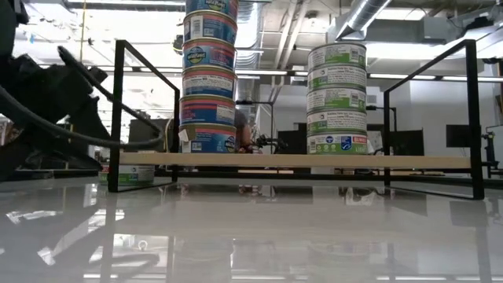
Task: Stack canned seafood by type on shelf
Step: Stack the green tuna can on top of the green tuna can on the shelf
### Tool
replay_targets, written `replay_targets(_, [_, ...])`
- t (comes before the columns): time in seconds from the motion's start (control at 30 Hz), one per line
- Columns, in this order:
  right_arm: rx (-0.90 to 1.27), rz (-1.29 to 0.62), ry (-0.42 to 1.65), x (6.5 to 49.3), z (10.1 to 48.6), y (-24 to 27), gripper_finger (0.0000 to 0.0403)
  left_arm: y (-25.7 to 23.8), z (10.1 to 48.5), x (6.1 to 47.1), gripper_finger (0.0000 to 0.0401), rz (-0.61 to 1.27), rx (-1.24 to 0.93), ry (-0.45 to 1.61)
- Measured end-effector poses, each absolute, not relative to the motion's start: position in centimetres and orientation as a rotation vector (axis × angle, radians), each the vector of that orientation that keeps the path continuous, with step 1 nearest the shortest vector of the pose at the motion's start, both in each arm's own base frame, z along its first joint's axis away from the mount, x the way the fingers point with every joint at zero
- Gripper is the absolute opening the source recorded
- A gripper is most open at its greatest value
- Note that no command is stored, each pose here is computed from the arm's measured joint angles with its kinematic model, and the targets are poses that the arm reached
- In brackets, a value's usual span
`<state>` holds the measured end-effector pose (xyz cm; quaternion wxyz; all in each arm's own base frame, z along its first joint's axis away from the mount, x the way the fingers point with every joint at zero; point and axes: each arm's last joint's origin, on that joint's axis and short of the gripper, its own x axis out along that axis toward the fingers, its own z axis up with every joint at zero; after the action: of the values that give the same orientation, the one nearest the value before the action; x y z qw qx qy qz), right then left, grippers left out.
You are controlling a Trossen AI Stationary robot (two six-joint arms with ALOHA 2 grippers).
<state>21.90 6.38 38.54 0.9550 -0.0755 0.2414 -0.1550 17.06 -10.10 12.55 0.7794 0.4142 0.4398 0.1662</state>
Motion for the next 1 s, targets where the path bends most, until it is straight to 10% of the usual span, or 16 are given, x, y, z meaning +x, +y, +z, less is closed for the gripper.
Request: replay_targets(1.0, [-0.13,-0.302,0.477,21.8,38.6,6.8,0.0286,-9.6,11.4,16.4,0.0001,0.262,0.569,1.139])
